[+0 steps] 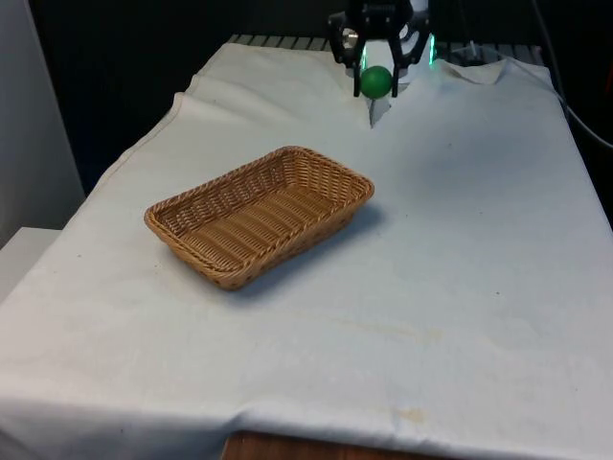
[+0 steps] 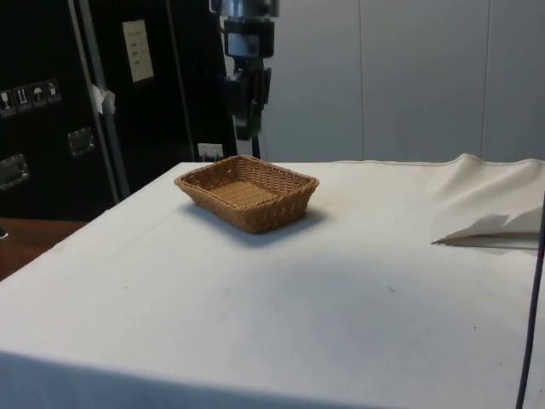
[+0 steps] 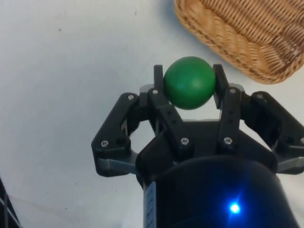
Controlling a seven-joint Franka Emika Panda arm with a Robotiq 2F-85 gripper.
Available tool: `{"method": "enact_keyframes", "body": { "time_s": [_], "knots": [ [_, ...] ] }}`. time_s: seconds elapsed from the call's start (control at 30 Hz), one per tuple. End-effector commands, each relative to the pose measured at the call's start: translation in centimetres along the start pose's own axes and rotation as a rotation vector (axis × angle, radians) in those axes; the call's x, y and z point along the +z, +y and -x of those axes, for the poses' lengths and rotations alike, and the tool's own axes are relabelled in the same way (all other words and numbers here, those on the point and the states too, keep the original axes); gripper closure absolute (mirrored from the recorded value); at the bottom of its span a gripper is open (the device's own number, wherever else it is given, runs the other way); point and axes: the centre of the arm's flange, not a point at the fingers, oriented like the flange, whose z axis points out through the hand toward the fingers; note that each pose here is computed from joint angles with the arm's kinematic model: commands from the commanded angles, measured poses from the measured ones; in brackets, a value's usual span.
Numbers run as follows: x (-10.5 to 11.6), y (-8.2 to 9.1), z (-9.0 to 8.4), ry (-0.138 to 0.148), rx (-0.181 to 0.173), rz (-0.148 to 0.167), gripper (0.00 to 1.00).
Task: Pick up the ball and place it into the basket.
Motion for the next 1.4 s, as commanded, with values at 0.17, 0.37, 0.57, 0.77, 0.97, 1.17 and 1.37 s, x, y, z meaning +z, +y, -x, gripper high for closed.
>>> {"method": "enact_keyframes", "body": {
  "time_s": [0.17, 0.37, 0.57, 0.77, 0.97, 1.17, 1.37],
  "knots": [
    [0.2, 1.0, -0.8, 0.003, 0.001, 0.011, 0.98],
    [1.1, 3.3, -1.9, -0.002, 0.005, 0.013, 0.98],
    [2.5, 4.8, -2.6, -0.006, 0.011, 0.010, 0.98],
    [3.7, 6.5, -3.1, -0.011, 0.019, 0.005, 0.98],
    [4.9, 8.2, -3.7, -0.016, 0.025, 0.005, 0.98],
    [6.4, 9.5, -4.1, -0.020, 0.029, 0.004, 0.98],
    [8.5, 10.7, -4.5, -0.028, 0.034, 0.006, 0.98]
  ]
}}
